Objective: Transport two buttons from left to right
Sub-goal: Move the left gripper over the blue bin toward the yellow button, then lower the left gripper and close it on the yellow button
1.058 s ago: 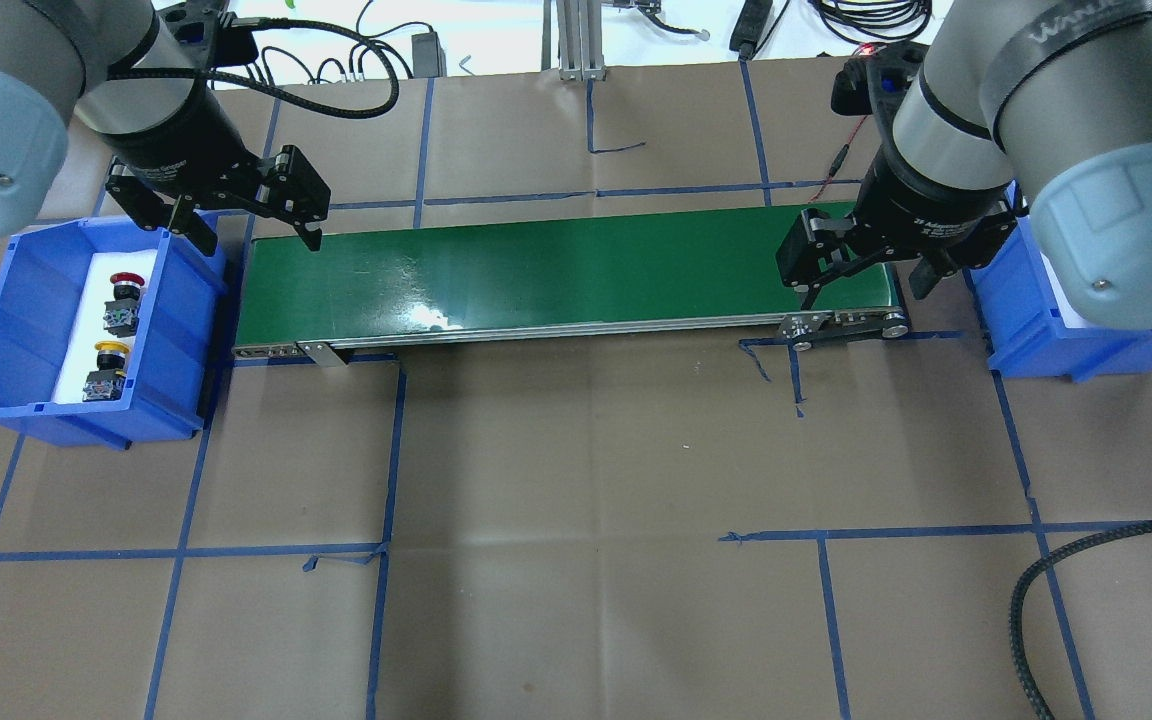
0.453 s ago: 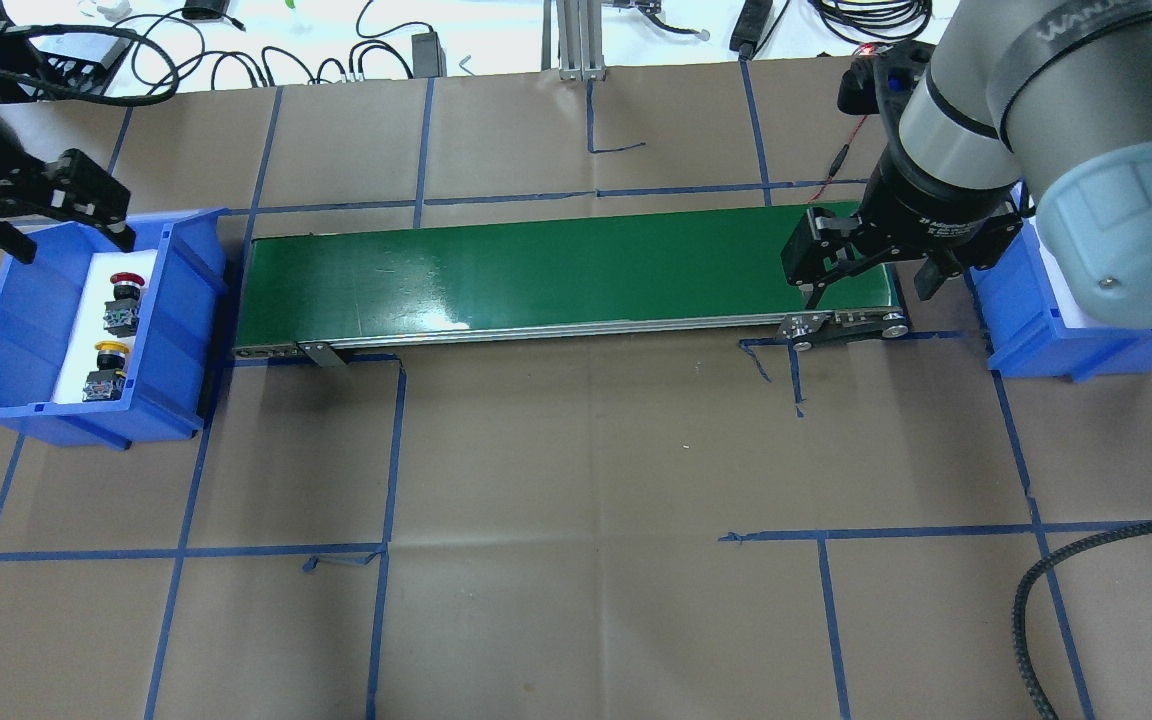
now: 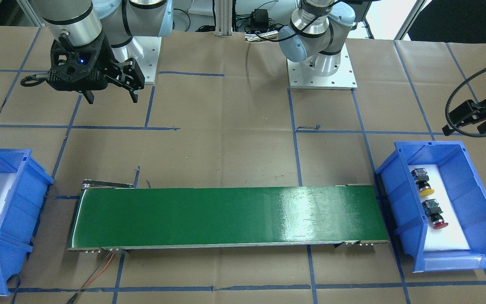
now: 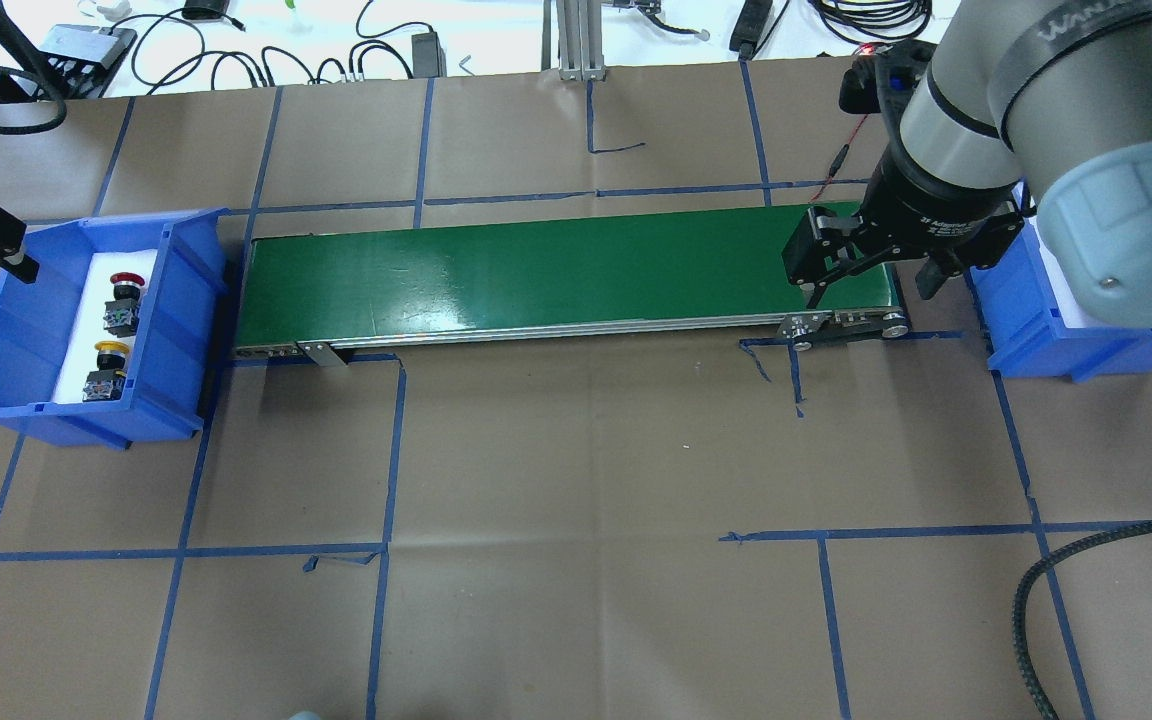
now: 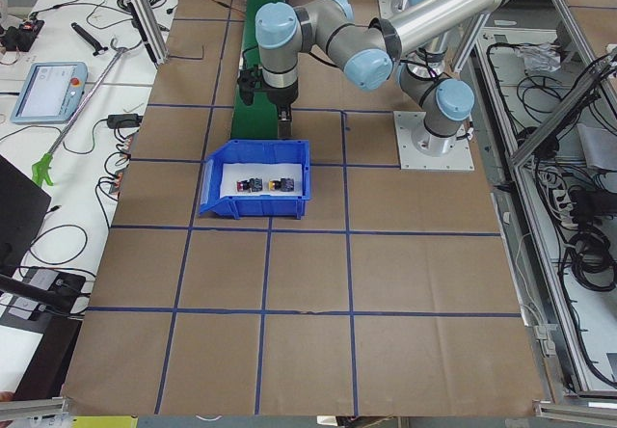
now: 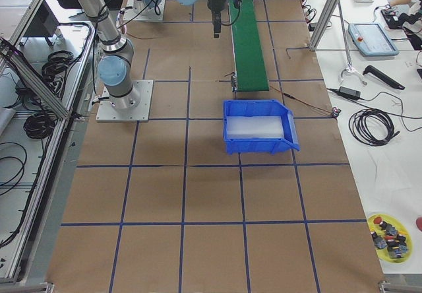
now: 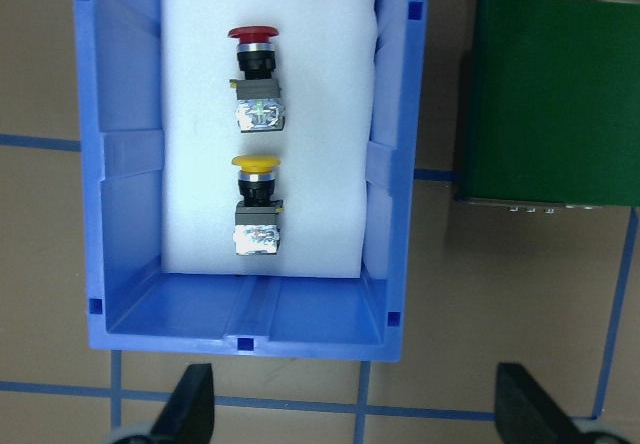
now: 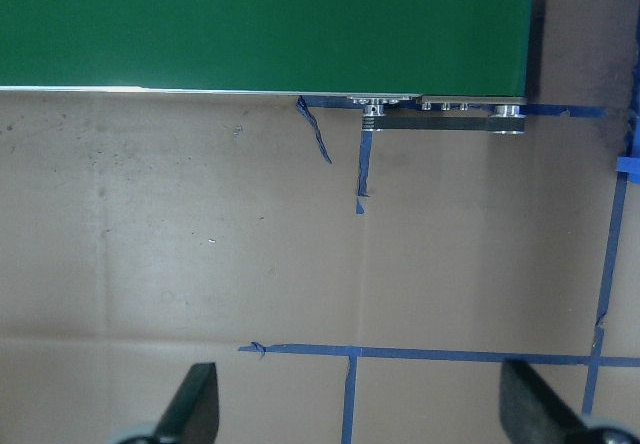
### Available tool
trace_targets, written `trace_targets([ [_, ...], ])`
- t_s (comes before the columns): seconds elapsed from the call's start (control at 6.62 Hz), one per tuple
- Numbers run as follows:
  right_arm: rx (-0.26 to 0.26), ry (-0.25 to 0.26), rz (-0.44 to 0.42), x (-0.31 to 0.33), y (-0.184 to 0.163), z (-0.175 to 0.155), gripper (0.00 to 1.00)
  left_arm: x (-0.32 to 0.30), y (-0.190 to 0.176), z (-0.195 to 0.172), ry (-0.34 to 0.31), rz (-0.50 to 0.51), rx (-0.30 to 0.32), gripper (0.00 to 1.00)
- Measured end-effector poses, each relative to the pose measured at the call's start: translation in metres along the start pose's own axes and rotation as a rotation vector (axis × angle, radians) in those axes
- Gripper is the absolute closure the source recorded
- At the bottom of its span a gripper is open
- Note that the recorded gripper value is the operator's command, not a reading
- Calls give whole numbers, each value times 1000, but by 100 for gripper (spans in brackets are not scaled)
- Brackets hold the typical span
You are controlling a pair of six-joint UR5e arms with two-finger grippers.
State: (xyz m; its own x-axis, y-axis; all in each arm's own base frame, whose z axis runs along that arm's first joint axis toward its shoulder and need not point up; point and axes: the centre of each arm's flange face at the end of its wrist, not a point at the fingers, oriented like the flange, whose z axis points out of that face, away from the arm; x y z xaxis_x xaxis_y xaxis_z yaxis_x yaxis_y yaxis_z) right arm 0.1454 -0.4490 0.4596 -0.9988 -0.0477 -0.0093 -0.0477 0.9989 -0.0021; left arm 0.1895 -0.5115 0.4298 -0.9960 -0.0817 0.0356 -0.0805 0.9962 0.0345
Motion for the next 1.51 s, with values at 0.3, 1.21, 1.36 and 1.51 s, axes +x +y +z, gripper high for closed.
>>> trace_targets([
  [0.3,0,-1,0,0,0,0,0,-20,-24,46,-9,11,19,1],
  [1.21,3,-1,0,0,0,-2,0,-30,-13,171,-42,15,83,1],
  [1.36,3,-1,0,0,0,-2,0,-33,-17,184,-41,16,81,1],
  [1.51,3,-1,0,0,0,-2,0,-34,-20,193,-41,17,81,1],
])
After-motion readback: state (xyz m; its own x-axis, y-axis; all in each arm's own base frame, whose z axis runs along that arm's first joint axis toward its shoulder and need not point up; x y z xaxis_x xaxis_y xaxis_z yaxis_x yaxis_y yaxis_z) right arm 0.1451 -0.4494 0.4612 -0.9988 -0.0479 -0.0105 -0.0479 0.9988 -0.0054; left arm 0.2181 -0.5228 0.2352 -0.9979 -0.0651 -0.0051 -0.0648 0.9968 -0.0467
